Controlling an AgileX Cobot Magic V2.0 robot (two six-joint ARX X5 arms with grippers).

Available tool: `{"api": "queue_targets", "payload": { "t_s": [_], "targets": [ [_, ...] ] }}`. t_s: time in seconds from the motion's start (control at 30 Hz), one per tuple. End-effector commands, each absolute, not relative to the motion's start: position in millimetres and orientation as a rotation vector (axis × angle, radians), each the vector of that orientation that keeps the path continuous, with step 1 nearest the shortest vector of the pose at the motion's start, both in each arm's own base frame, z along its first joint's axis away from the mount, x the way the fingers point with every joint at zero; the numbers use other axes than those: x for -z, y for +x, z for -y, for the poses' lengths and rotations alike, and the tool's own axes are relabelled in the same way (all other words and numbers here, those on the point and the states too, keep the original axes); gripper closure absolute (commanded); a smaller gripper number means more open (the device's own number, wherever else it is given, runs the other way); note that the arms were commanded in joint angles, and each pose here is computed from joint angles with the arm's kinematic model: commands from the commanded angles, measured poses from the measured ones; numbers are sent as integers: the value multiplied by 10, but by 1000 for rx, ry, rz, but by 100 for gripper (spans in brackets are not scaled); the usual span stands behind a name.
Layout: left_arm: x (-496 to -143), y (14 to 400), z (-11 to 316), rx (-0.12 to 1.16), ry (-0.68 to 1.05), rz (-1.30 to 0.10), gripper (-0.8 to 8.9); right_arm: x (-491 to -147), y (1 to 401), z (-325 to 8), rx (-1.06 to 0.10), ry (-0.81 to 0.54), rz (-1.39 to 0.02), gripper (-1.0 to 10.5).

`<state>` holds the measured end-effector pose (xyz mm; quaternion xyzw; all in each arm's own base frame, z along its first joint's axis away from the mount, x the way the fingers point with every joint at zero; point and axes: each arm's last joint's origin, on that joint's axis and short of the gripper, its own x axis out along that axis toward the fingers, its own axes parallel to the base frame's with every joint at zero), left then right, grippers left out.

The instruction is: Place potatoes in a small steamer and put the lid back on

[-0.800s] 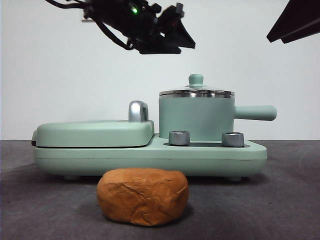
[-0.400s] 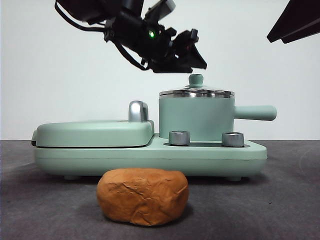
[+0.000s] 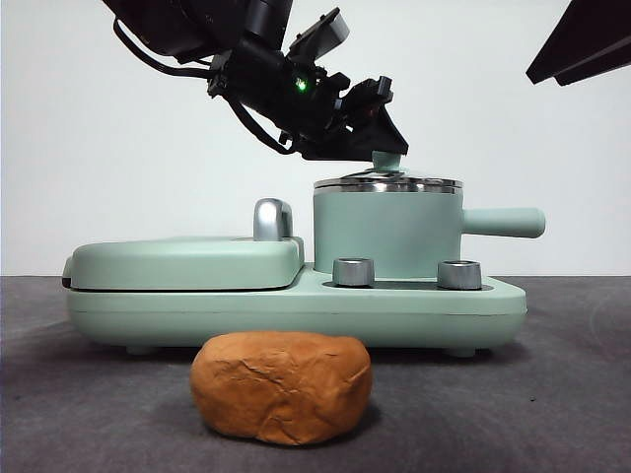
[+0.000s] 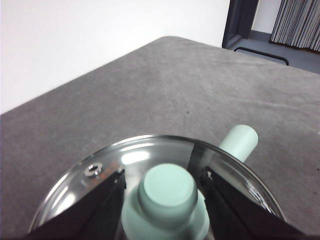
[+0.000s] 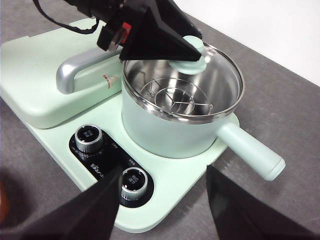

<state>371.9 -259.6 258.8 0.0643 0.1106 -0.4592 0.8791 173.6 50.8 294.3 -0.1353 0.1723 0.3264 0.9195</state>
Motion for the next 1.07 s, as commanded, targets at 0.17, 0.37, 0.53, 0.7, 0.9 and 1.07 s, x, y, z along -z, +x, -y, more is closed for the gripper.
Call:
{"api": "queue_targets", "payload": {
  "t_s": [0.17, 0.37, 0.53, 0.7, 0.9, 1.07],
  "targets": [
    [-2525, 3749, 2670, 966, 146, -249, 568, -3013, 1750, -519, -666, -266, -334, 682],
    [-2525, 3749, 2670, 966, 146, -248, 752, -3013, 1750, -519, -666, -265, -334, 682],
    [-2526, 3750, 2671, 969, 165, -237, 808, -3013, 1750, -519, -665, -266, -334, 682],
    [-2534, 3757, 2667, 947, 194, -216, 808, -3012, 1750, -519, -665, -265, -335, 682],
    [-2611, 3735, 2653, 946, 187, -202, 808, -3012, 1750, -519, -665, -265, -335, 682],
    [-2792, 3673, 2608, 944, 182, -169, 808, -3013, 1750, -519, -664, -257, -337, 682]
  ]
}}
